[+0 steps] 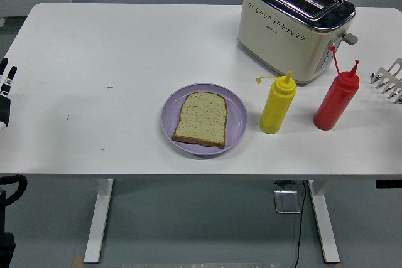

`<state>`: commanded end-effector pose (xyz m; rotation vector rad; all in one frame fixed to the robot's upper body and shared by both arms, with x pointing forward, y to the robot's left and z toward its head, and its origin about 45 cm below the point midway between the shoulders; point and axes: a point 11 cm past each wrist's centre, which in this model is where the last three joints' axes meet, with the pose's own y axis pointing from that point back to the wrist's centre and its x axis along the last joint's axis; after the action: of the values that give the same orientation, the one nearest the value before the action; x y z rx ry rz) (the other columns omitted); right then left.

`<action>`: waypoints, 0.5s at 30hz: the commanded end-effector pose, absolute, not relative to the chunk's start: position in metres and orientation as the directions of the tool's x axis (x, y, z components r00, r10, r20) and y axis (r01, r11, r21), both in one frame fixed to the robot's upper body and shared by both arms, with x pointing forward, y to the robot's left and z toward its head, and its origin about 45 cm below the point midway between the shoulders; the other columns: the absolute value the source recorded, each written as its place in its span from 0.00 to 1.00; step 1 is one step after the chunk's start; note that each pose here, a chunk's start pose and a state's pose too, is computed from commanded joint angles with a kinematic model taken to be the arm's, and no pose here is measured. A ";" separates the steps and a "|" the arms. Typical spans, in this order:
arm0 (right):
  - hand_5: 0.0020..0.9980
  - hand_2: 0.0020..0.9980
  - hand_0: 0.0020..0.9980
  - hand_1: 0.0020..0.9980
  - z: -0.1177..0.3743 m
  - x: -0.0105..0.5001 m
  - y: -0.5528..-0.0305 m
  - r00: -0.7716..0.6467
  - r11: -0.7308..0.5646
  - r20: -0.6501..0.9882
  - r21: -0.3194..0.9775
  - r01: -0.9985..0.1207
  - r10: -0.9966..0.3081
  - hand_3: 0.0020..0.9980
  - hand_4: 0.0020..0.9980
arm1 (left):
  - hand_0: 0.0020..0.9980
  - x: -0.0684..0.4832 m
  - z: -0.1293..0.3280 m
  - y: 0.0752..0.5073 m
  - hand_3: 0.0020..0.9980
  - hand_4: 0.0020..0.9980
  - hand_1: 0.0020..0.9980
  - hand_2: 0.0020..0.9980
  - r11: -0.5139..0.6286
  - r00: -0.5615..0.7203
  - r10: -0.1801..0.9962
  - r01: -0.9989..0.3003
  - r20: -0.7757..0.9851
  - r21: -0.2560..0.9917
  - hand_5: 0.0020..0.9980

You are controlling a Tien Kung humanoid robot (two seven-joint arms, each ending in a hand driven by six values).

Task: Pick up the cup,pour liquid into bread,place the cup on the desk

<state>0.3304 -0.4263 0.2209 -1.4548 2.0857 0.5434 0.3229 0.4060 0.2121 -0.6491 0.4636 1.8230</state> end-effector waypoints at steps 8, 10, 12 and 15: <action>0.79 0.72 0.76 0.69 0.221 0.331 -0.425 -0.273 0.333 -0.632 0.024 -0.942 -0.726 0.77 0.61 | 0.84 0.323 0.213 0.406 0.75 0.67 0.85 0.87 -0.331 -0.256 0.730 -0.944 -0.634 0.001 1.00; 0.79 0.72 0.76 0.69 0.221 0.331 -0.426 -0.273 0.333 -0.631 0.024 -0.943 -0.726 0.77 0.61 | 0.84 0.324 0.213 0.406 0.75 0.67 0.85 0.87 -0.330 -0.255 0.730 -0.944 -0.634 0.000 1.00; 0.79 0.72 0.76 0.69 0.221 0.331 -0.425 -0.273 0.332 -0.631 0.025 -0.943 -0.726 0.77 0.61 | 0.84 0.324 0.213 0.406 0.75 0.67 0.85 0.87 -0.330 -0.255 0.730 -0.944 -0.634 0.000 1.00; 0.79 0.72 0.76 0.69 0.220 0.331 -0.425 -0.272 0.329 -0.631 0.027 -0.944 -0.727 0.77 0.61 | 0.84 0.323 0.213 0.406 0.75 0.67 0.85 0.87 -0.331 -0.255 0.730 -0.944 -0.634 -0.001 1.00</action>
<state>0.3311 -0.4247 0.2203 -1.4633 2.0819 0.5519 0.3235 0.4062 0.2133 -0.6520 0.4610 1.8222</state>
